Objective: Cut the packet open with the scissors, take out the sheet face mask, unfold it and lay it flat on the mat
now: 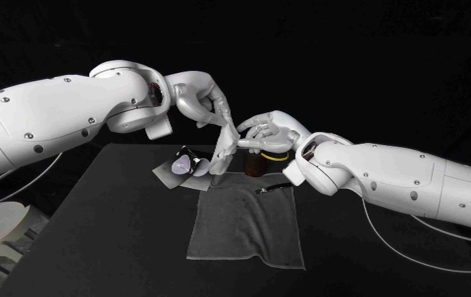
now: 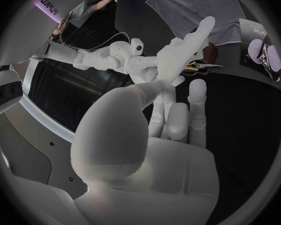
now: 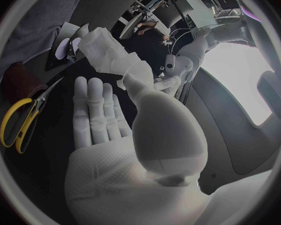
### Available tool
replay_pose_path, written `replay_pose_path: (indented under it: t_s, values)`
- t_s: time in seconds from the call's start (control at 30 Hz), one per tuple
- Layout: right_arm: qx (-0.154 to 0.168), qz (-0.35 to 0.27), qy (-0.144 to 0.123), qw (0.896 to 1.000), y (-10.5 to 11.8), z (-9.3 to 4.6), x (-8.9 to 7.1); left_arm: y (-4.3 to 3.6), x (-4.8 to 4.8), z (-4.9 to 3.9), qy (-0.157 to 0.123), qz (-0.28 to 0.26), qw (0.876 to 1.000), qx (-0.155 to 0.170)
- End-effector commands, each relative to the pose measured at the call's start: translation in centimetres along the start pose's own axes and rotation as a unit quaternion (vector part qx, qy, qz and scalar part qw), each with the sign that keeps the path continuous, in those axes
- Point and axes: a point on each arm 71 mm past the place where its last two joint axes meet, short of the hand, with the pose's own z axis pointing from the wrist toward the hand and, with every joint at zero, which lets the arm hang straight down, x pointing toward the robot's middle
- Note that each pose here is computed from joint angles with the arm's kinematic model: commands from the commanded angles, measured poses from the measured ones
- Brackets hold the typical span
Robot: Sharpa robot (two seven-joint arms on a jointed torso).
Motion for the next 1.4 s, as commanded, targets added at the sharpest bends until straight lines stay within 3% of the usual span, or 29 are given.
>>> replay_pose_path:
  t_s: [0.03, 0.53, 0.97, 1.4]
  values:
    - [-0.009, 0.023, 0.016, 1.0, 0.2, 0.1, 0.3, -0.42, 0.05, 0.14, 0.007, 0.004, 1.0, 0.011]
    - [-0.02, 0.021, 0.047, 0.998, 0.8, 0.6, 1.5, -0.56, 0.11, 0.28, 0.006, 0.003, 1.0, 0.014]
    - [-0.033, -0.006, 0.02, 0.999, 0.9, 0.3, 0.8, 0.02, -0.36, 0.16, -0.003, -0.008, 1.0, 0.008]
    - [-0.026, -0.013, 0.005, 1.0, 0.5, -0.3, -0.3, 0.9, -0.56, 0.1, -0.007, -0.01, 1.0, -0.012]
